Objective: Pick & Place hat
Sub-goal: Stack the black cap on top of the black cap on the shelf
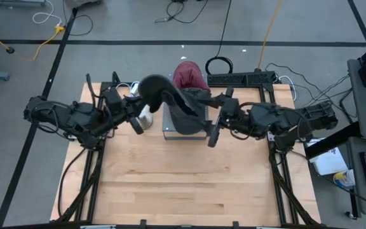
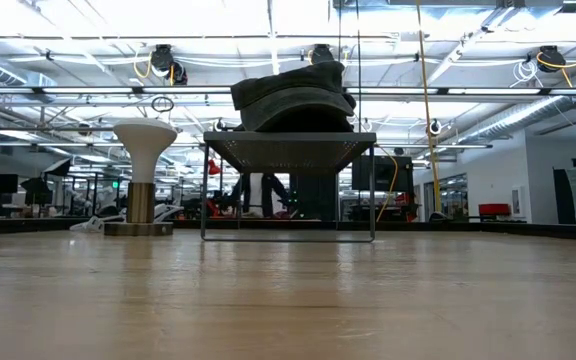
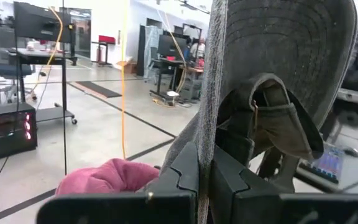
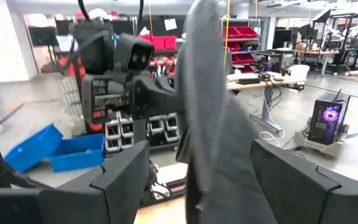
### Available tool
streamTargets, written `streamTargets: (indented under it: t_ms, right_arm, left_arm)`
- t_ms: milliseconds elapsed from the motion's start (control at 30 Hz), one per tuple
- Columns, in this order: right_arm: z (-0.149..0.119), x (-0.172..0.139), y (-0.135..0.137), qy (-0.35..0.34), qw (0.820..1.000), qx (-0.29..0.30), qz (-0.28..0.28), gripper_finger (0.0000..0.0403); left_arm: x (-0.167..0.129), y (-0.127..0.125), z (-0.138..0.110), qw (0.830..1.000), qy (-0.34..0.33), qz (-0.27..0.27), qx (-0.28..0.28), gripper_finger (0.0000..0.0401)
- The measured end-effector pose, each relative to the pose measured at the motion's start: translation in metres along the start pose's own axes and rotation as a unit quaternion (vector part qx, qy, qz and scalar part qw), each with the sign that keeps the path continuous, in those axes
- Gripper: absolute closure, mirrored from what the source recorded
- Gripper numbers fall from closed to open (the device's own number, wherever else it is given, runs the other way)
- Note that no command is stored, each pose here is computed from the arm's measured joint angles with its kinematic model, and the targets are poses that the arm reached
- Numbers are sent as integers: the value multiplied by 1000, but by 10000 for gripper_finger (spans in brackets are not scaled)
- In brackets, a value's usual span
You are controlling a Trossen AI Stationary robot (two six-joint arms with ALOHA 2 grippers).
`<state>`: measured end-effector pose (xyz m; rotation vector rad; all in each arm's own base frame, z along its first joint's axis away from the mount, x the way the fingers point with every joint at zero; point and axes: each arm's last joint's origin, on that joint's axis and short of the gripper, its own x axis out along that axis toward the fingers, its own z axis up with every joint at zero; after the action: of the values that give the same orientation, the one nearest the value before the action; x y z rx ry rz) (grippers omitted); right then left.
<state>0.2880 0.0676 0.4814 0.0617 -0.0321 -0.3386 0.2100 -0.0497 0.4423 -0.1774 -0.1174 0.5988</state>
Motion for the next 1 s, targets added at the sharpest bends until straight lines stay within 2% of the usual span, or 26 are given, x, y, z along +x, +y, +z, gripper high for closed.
streamTargets:
  t_ms: [233,367,467,633,833,867,1000]
  right_arm:
    - [-13,17,3,17,1000,-20,-11,126]
    - [-23,25,5,35,996,-68,-46,132]
    - [-25,25,3,42,991,-102,-74,151]
    - [-24,25,4,42,989,-119,-75,225]
    - [-24,25,4,41,990,-115,-64,371]
    - [-24,25,4,41,991,-115,-62,386]
    - [-24,24,4,41,991,-115,-61,395]
  left_arm:
    - [15,-11,-14,1000,9,7,5,393]
    - [19,-15,-18,1000,9,11,7,393]
    - [18,-15,-17,1000,9,5,2,393]
    - [18,-15,-15,1000,5,-6,-5,393]
    - [18,-16,-15,1000,5,-9,-20,384]
    - [17,-16,-15,1000,5,-10,-20,383]
    - [17,-16,-15,999,7,-26,-20,380]
